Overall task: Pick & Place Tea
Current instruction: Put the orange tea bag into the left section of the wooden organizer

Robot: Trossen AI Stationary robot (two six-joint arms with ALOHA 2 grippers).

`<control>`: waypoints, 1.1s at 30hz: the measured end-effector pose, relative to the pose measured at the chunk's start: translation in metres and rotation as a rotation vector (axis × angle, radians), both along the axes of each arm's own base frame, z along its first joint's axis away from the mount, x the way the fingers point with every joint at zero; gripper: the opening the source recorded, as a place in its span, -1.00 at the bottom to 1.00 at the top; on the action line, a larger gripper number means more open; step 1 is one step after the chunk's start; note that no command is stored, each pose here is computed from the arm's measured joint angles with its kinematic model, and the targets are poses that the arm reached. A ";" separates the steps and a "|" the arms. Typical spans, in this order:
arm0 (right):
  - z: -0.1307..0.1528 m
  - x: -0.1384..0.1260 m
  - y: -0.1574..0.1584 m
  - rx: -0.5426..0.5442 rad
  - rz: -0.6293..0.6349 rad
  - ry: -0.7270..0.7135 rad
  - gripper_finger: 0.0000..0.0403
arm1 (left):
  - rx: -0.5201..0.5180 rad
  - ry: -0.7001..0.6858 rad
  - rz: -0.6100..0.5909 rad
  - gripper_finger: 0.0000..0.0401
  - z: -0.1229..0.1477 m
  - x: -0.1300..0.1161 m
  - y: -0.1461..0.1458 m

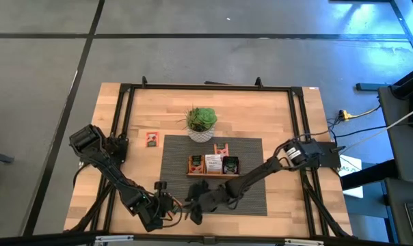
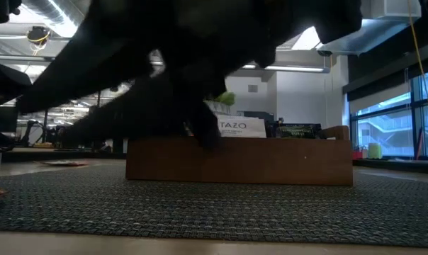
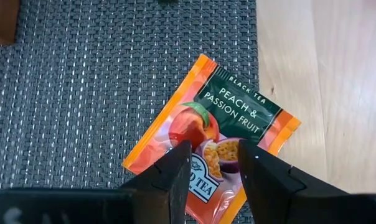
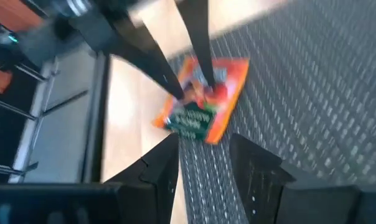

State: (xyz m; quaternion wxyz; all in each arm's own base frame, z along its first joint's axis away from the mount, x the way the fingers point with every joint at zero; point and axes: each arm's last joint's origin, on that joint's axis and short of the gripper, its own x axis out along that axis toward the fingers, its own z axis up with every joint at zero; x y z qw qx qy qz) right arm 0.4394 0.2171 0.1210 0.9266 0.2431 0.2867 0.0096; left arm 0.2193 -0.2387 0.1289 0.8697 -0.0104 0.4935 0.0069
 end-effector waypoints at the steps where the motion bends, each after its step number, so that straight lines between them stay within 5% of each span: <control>1: -0.003 0.003 0.002 0.005 -0.009 0.026 -0.28 | 0.005 -0.002 -0.007 -0.35 0.000 0.000 0.000; 9: -0.015 0.019 0.008 0.103 -0.136 0.180 -0.28 | 0.017 -0.001 -0.028 -0.35 0.000 0.000 0.000; 33: -0.016 0.027 -0.004 0.263 -0.273 0.204 -0.28 | 0.058 -0.105 0.062 -0.35 -0.007 0.005 -0.001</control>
